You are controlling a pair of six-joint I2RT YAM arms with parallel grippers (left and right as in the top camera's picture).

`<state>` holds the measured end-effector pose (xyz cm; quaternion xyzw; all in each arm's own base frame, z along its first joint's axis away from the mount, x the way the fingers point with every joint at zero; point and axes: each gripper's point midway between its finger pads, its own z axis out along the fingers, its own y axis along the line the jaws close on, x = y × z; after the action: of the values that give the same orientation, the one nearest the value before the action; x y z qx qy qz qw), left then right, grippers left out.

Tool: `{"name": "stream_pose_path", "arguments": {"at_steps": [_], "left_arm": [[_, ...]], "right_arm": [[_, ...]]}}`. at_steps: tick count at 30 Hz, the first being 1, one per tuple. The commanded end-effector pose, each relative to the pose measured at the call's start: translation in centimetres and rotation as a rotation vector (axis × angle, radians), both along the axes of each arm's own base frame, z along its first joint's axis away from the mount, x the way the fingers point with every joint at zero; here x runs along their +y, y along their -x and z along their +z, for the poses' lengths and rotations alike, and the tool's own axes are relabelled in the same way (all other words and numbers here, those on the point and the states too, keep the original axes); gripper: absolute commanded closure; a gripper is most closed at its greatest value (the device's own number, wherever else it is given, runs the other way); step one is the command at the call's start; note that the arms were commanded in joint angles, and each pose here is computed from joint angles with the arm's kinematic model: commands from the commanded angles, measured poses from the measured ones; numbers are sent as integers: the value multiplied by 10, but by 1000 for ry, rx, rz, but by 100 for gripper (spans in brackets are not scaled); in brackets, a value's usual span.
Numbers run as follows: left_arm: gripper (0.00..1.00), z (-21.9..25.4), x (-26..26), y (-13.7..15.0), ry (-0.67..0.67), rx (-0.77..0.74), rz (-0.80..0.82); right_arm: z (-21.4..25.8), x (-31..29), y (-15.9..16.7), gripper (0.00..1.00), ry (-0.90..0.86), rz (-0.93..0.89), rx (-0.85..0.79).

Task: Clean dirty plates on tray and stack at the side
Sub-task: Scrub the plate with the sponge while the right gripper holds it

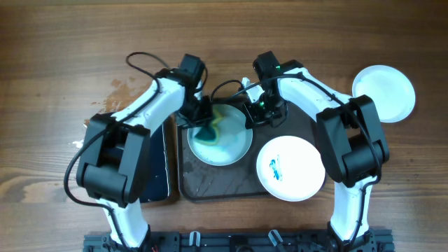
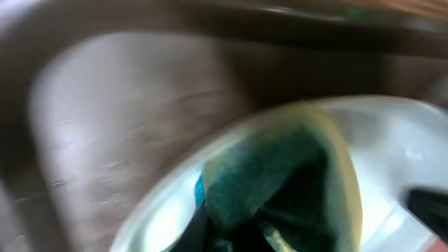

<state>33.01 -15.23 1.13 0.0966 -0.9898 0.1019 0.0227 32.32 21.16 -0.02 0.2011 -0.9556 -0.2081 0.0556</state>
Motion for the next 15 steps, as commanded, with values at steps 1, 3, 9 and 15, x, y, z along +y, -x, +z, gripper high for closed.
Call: {"name": "stream_pose_path", "arguments": {"at_steps": [1, 3, 9, 15], "left_arm": [[96, -8, 55, 5, -209, 47, 134], [96, -8, 55, 11, -213, 69, 116], [96, -3, -9, 42, -10, 137, -131], [96, 8, -70, 61, 190, 152, -233]], "right_arm": [[-19, -14, 8, 95, 73, 24, 21], [-19, -14, 8, 96, 75, 23, 20], [-20, -14, 7, 95, 79, 23, 19], [-20, -15, 7, 95, 82, 23, 19]]}}
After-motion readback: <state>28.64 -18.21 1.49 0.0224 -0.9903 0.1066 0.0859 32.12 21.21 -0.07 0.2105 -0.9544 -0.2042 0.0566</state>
